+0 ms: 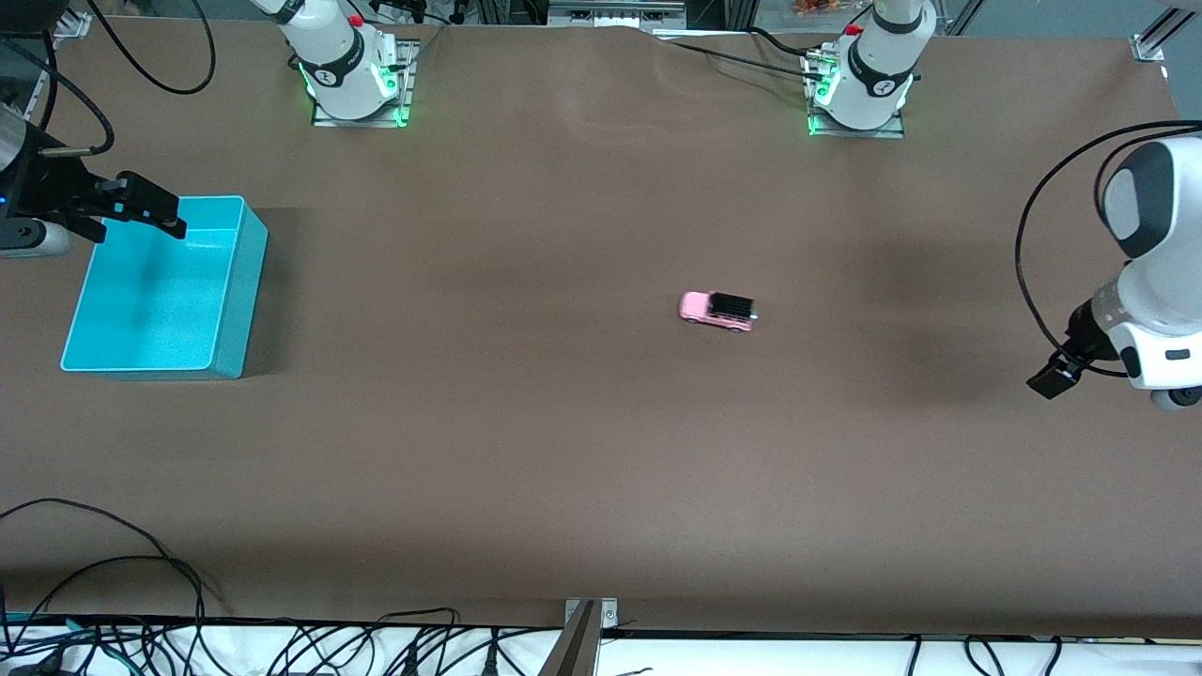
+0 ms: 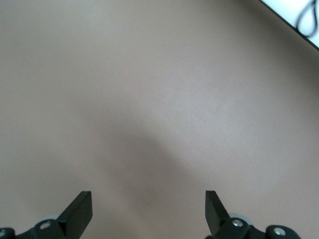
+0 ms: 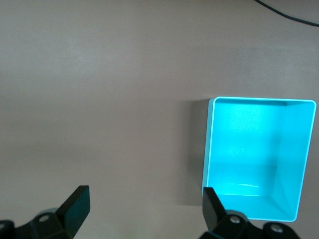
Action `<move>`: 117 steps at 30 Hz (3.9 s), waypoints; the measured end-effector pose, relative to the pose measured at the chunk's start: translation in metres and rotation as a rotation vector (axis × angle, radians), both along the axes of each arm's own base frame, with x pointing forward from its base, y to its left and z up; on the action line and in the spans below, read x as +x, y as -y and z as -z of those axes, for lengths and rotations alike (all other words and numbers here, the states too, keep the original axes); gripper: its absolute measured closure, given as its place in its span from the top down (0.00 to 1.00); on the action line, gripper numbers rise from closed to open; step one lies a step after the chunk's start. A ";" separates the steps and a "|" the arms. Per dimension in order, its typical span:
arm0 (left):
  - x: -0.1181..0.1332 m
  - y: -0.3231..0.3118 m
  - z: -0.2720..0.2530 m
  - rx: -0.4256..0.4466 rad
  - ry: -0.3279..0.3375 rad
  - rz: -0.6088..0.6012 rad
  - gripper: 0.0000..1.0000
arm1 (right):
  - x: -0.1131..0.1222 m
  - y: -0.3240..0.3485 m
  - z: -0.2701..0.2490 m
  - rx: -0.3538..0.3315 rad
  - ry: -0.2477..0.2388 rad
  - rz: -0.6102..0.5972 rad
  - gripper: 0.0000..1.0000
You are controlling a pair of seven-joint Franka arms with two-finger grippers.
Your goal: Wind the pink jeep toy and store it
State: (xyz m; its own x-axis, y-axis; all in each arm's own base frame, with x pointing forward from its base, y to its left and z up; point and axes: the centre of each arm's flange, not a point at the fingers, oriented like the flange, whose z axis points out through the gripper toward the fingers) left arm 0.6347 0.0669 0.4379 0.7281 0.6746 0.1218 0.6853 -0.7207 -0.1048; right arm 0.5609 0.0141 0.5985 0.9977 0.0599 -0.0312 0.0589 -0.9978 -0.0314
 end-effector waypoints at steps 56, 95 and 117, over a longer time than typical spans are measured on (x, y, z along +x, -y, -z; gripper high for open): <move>0.003 0.039 -0.127 -0.123 -0.041 0.853 1.00 | 0.000 -0.008 -0.003 0.000 0.009 -0.015 1.00; 0.000 0.042 -0.126 -0.125 -0.048 0.861 1.00 | 0.001 -0.006 -0.001 0.000 0.010 0.000 1.00; 0.002 0.043 -0.126 -0.117 -0.033 0.862 1.00 | 0.009 -0.002 0.071 -0.002 -0.011 0.012 1.00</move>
